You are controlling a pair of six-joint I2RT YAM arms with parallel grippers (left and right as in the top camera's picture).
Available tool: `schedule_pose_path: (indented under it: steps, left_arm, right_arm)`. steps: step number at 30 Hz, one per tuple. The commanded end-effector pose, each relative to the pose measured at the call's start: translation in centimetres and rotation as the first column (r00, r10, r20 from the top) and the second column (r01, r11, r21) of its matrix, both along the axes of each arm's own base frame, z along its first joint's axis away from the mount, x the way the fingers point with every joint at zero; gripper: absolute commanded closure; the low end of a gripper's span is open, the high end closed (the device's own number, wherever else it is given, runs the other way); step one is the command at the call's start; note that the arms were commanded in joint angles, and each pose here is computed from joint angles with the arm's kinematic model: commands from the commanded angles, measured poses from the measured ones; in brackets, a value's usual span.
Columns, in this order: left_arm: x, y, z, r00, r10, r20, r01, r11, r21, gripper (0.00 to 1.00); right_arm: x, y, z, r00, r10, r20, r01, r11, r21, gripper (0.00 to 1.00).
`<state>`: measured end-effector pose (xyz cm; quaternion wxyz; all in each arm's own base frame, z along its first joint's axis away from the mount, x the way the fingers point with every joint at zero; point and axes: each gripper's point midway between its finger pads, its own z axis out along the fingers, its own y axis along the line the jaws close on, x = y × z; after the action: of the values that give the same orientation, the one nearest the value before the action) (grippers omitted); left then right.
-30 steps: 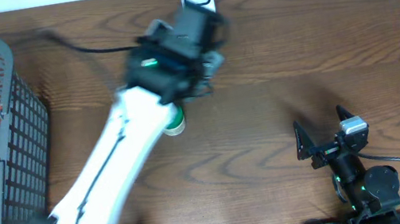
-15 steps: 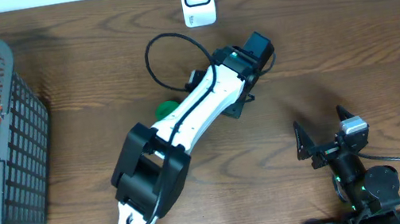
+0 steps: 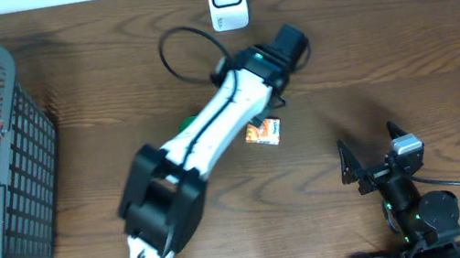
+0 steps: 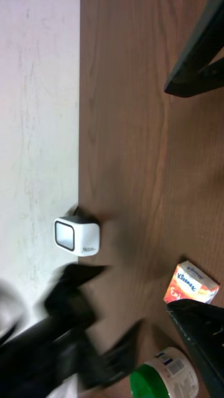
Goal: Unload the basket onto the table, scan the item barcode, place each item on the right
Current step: 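Carry the orange tissue pack right of the jar and drop it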
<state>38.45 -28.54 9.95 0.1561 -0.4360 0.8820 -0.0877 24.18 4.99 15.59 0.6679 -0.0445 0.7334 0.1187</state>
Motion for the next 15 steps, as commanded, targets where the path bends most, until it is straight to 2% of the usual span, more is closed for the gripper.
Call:
schedule_pose_path:
  steps: [1,2,3,5,8,12,15]
  left_arm:
    - [4.1,6.4,18.4,0.843,-0.379,0.382,0.264,0.910,0.321,0.04]
    - [4.0,9.0,21.7,0.808,-0.429,0.404,0.261,0.876,0.406,0.04]
    - [3.6,12.0,24.2,0.801,-0.431,0.415,0.225,0.860,0.459,0.03]
    - [1.9,19.4,27.9,0.834,-0.332,0.441,0.078,0.862,0.501,0.03]
    - [-1.5,29.8,30.3,0.880,-0.131,0.457,-0.116,0.873,0.474,0.02]
    - [-7.1,41.5,29.4,0.890,0.198,0.411,-0.363,0.854,0.374,0.02]
    - [-11.8,47.6,26.1,0.844,0.453,0.287,-0.526,0.803,0.279,0.02]
  right_arm:
    - [0.0,0.1,0.0,1.000,0.002,-0.003,-0.002,1.000,0.012,0.01]
    - [0.0,0.1,0.0,1.000,0.002,-0.003,-0.002,1.000,0.012,0.01]
    - [0.0,0.1,0.0,1.000,0.002,-0.003,-0.002,1.000,0.012,0.01]
    - [0.0,0.1,0.0,1.000,0.001,-0.003,-0.001,1.000,0.012,0.01]
    - [0.0,0.1,0.0,1.000,0.001,-0.003,-0.001,1.000,0.012,0.01]
    - [0.0,0.1,0.0,1.000,0.002,-0.003,-0.002,1.000,0.012,0.01]
    - [0.0,0.1,0.0,1.000,0.002,-0.003,-0.002,1.000,0.012,0.01]
